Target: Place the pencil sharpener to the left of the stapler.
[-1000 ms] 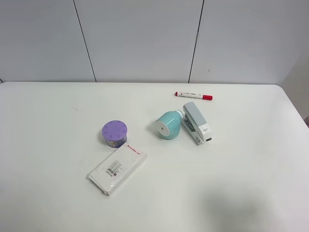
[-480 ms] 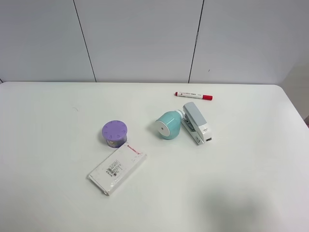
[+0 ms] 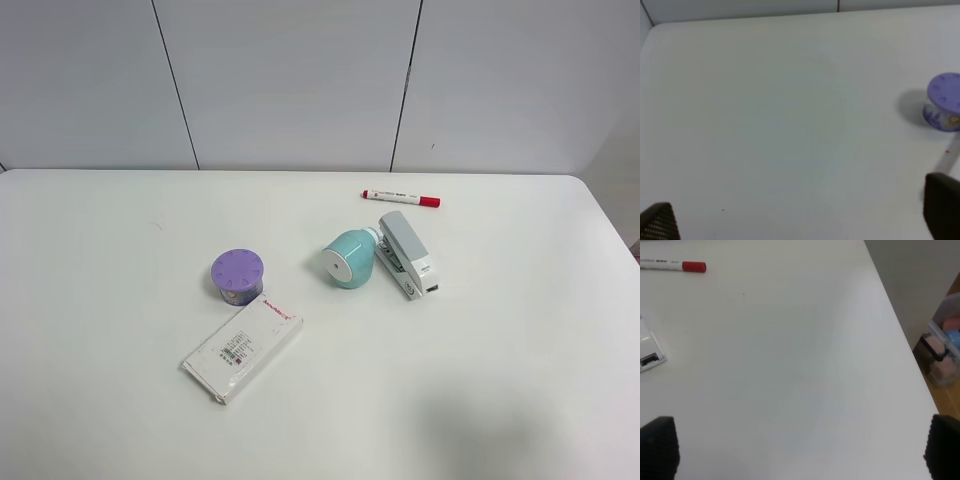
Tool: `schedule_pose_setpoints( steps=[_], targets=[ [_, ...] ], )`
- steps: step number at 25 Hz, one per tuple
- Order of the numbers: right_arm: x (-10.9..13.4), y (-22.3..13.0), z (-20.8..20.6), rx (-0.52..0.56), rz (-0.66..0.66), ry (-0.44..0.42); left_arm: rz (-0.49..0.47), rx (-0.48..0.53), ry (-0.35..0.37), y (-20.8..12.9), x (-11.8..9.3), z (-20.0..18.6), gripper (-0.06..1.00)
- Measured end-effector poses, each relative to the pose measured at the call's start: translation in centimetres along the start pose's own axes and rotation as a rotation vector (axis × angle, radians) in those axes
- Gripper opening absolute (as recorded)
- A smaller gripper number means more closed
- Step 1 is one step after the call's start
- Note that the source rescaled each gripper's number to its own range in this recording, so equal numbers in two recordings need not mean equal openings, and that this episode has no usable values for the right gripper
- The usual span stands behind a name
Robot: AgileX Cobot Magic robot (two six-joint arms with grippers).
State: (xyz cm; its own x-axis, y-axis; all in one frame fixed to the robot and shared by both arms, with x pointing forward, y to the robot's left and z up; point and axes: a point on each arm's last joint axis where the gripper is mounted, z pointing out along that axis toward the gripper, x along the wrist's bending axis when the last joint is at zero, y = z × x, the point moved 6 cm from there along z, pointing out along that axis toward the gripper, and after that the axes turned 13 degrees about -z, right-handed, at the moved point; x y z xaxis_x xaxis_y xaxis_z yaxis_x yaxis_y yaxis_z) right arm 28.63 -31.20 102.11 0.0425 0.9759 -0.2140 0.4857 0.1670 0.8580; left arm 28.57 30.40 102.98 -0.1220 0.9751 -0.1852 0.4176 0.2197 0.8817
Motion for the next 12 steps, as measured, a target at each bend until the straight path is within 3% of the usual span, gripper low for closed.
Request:
schedule_pose_setpoints(
  steps=[12],
  targets=[
    [0.0,0.0,0.0,0.0,0.0,0.0,0.012,0.008,-0.037,-0.03,-0.17,0.01,0.98]
  ],
)
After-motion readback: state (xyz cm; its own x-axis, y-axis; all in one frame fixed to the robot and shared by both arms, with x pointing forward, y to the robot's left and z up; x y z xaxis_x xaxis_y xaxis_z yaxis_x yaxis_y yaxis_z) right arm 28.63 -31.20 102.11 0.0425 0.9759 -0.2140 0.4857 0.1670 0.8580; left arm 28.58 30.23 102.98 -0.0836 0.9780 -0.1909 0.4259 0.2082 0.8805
